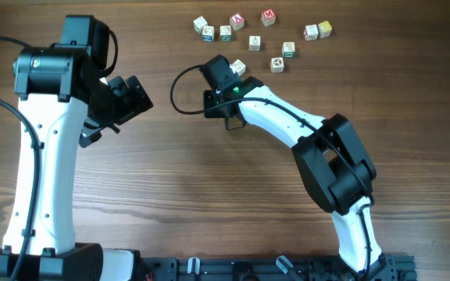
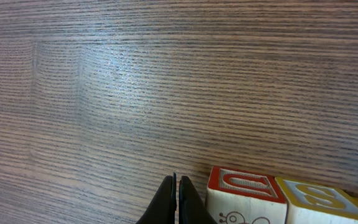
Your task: Form a circle
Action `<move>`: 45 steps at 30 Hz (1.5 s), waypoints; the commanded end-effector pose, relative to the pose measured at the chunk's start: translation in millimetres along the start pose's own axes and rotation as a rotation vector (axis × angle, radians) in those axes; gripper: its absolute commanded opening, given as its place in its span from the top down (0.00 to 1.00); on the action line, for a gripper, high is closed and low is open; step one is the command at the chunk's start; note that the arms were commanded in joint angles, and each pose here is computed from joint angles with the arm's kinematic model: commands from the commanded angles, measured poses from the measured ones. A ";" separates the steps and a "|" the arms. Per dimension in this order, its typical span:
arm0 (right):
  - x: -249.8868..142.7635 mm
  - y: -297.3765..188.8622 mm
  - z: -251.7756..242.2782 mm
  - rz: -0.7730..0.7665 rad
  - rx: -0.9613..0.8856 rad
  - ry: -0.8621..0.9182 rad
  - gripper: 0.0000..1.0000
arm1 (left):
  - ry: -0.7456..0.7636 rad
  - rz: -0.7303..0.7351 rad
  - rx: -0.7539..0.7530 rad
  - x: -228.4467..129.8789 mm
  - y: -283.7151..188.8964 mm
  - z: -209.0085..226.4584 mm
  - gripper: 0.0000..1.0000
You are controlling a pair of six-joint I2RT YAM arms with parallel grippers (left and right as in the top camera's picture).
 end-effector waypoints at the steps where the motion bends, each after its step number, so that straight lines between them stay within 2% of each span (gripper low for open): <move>1: 4.8 2.0 1.7 -0.014 0.006 -0.009 0.96 | -0.007 -0.002 -0.006 -1.4 -1.4 0.3 0.00; 9: 12.1 -3.8 16.9 -0.028 0.086 -0.066 0.95 | -0.007 -0.002 -0.006 -1.4 -1.4 0.3 0.00; 15: 33.8 -40.3 31.2 -0.119 0.119 -0.075 0.95 | -0.007 -0.002 -0.006 -1.4 -1.4 0.3 0.00; 20: 58.2 -90.3 26.2 -0.282 0.046 -0.024 0.96 | -0.007 -0.002 -0.006 -1.4 -1.4 0.3 0.00; 24: 56.8 -108.7 1.4 -0.321 -0.102 0.088 0.96 | -0.007 -0.002 -0.006 -1.4 -1.4 0.3 0.00; 31: 20.6 -108.1 -38.7 -0.166 -0.316 0.143 0.95 | -0.007 -0.002 -0.006 -1.4 -1.4 0.3 0.00; 36: -2.6 -92.9 -64.3 -0.080 -0.385 0.189 0.95 | -0.007 -0.002 -0.006 -1.4 -1.4 0.3 0.00; 42: -15.0 -67.3 -90.2 0.086 -0.271 0.303 0.95 | -0.007 -0.002 -0.006 -1.4 -1.4 0.3 0.00; 45: -12.7 -64.3 -89.8 0.135 -0.195 0.259 0.95 | -0.007 -0.002 -0.006 -1.4 -1.4 0.3 0.00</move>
Point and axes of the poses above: each gripper's point midway between its finger pads, its own y axis out along the fingers, its own z axis along the line the jaws close on, x = y × z, the point moved 5 cm from there along -y, back along the fingers, and after that the axes turned 11 degrees about y, right-handed, at the moved point
